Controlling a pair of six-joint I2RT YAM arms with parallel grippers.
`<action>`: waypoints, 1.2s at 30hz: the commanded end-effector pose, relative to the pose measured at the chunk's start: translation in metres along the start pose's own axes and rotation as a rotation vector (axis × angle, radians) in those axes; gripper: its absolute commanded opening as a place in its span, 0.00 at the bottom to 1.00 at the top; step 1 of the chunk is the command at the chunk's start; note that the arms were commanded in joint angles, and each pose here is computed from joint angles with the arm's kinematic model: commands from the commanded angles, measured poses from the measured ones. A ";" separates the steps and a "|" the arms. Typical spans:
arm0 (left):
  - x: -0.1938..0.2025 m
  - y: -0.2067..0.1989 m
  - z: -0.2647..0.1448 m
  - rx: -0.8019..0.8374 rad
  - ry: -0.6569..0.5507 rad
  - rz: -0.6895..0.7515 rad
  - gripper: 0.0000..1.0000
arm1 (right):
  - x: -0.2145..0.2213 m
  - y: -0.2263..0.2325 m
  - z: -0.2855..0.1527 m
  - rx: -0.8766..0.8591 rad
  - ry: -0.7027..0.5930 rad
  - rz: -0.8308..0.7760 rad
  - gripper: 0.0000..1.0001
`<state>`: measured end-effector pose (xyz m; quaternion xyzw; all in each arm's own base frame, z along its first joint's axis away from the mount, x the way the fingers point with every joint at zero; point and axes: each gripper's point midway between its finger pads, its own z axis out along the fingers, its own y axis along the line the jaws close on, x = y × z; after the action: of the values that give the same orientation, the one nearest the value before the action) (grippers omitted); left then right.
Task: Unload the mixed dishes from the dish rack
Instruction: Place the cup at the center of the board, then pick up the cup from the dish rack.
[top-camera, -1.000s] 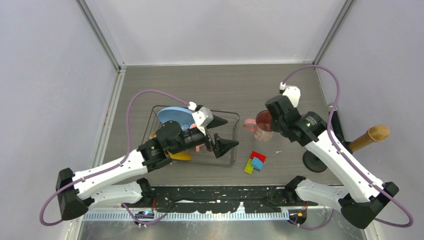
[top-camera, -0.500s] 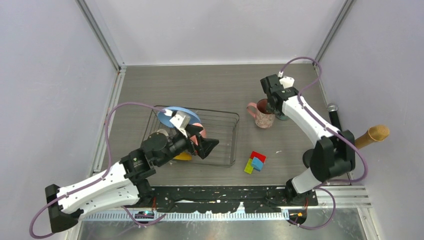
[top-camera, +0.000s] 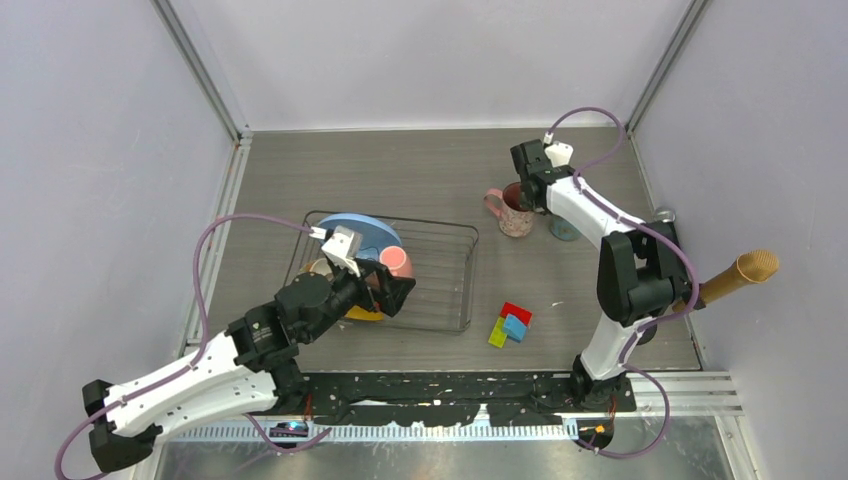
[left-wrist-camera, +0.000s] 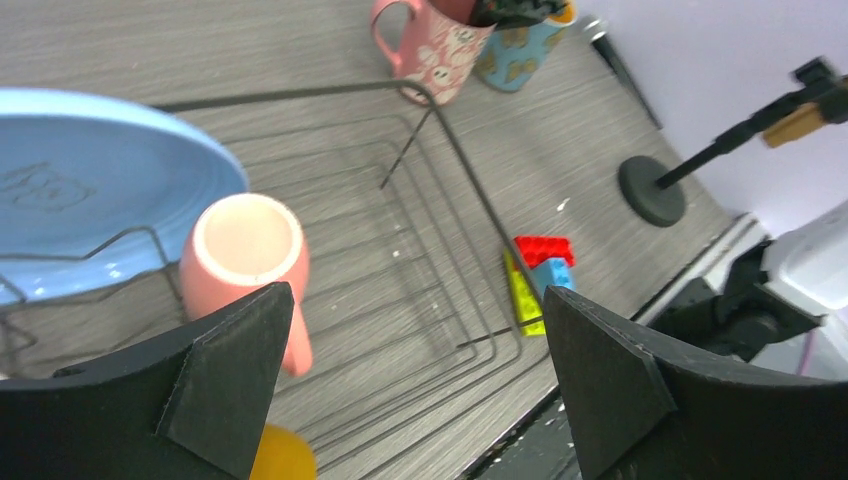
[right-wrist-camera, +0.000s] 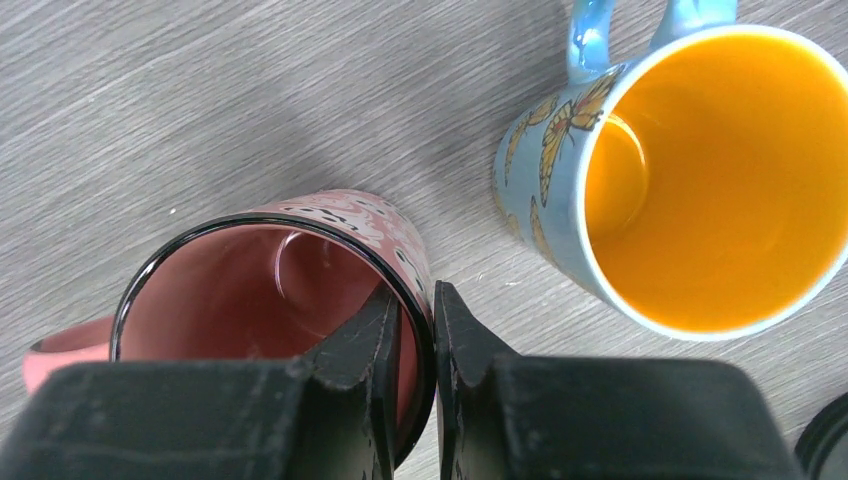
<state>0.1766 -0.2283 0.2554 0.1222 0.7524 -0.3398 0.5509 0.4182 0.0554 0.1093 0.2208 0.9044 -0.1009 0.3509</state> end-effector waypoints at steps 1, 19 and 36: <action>-0.008 0.016 -0.002 -0.114 -0.002 -0.018 1.00 | -0.053 0.015 -0.003 -0.041 -0.153 0.087 0.04; -0.002 0.013 0.014 -0.156 0.050 -0.031 1.00 | -0.066 0.012 -0.024 -0.084 -0.155 0.078 0.72; 0.016 0.028 0.026 -0.363 0.229 -0.019 1.00 | -0.065 -0.009 -0.122 -0.355 -0.226 0.106 0.99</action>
<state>0.2023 -0.2374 0.2302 0.0785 0.8383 -0.2304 0.4878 0.4005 0.0602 0.2346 0.2063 0.8538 0.0154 0.4777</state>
